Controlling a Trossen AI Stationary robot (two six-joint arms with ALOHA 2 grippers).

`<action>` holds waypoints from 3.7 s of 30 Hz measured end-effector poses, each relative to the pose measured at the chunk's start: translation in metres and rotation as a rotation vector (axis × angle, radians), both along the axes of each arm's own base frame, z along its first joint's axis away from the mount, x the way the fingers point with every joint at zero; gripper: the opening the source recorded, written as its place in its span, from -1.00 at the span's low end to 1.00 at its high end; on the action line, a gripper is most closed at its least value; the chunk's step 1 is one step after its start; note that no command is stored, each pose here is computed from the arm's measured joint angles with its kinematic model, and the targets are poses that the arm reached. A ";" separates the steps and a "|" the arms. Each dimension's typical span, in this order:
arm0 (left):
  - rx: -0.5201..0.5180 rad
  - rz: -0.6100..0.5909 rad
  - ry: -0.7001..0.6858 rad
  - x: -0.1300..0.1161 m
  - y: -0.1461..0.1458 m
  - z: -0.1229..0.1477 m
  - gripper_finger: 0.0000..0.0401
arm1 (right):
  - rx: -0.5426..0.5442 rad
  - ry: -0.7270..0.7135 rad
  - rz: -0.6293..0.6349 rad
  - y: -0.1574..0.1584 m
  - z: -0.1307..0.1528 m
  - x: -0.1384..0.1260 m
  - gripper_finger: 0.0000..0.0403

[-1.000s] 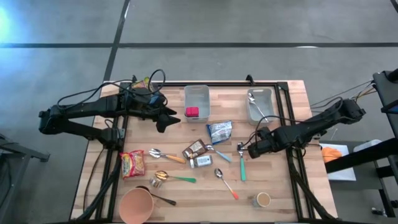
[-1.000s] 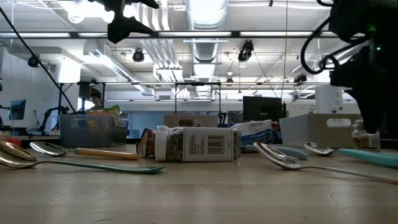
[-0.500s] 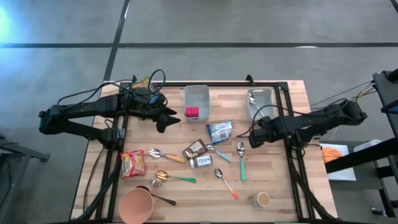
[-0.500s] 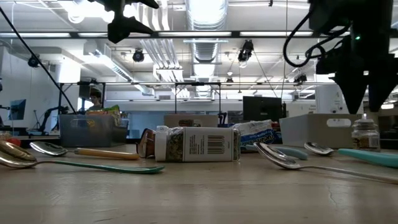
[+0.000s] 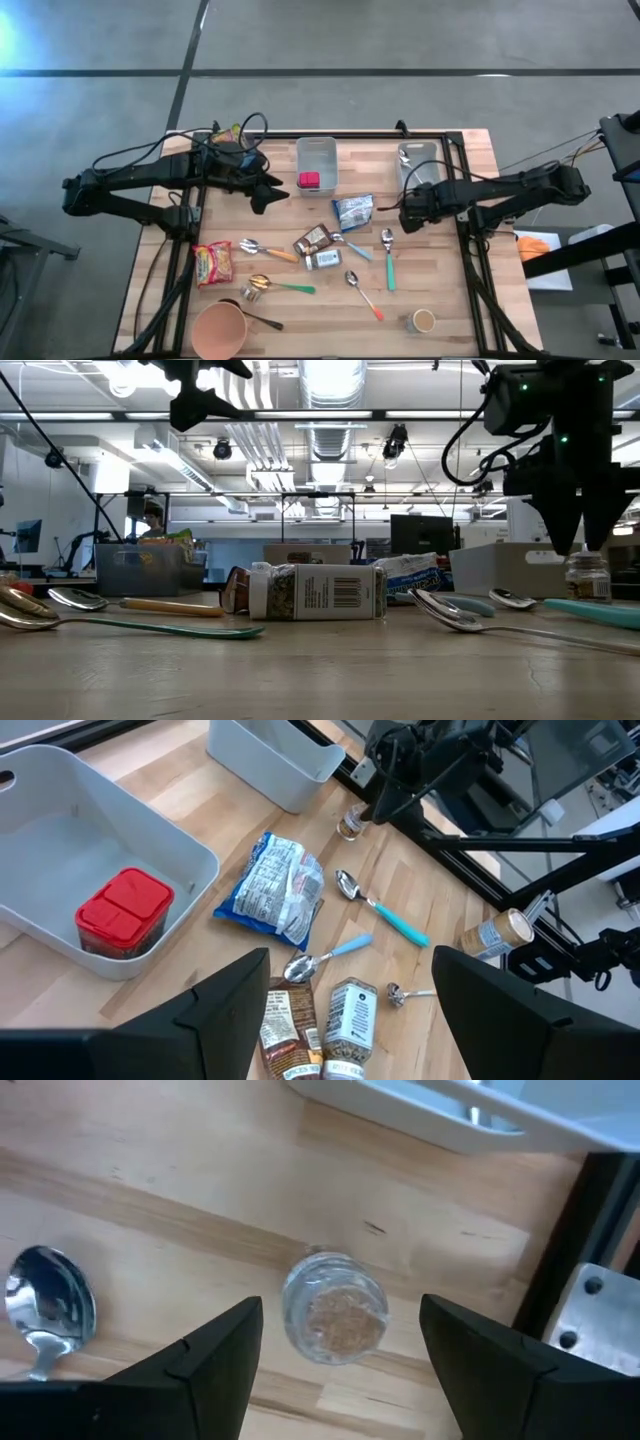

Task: Pick & Place Food Item
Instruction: Put the right brown seasoning bottle into the left gray bin

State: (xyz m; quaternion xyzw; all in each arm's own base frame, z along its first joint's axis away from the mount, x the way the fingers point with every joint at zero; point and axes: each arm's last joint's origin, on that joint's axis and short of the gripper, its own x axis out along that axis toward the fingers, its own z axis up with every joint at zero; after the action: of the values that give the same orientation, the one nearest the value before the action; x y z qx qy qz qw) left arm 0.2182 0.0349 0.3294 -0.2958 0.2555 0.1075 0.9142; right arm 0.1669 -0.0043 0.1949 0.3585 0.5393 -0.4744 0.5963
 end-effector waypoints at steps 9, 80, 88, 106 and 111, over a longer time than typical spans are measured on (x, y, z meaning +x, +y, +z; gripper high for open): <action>0.000 0.000 0.001 0.000 0.000 0.000 0.42 | 0.047 -0.016 -0.007 0.001 -0.015 -0.003 0.34; 0.277 -0.191 -0.181 0.033 -0.010 0.005 0.42 | 0.120 -0.741 0.549 0.004 0.146 0.056 -0.13; 0.321 -0.257 -0.209 0.061 -0.020 0.003 0.63 | 0.100 -0.803 0.579 0.004 0.163 0.067 -0.13; 0.146 -0.336 -0.147 0.106 -0.028 0.002 0.99 | 0.095 -0.823 0.811 0.005 0.185 0.136 -0.13; 0.105 -0.369 -0.154 0.109 -0.030 0.001 0.99 | 0.103 -0.845 0.883 0.006 0.191 0.152 -0.13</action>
State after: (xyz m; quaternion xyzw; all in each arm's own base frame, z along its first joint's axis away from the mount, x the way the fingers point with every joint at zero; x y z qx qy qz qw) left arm 0.3275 0.0049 0.3309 -0.2031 0.2287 -0.0715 0.9494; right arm 0.3192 0.0014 0.3857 0.2865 0.3761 0.0272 0.8807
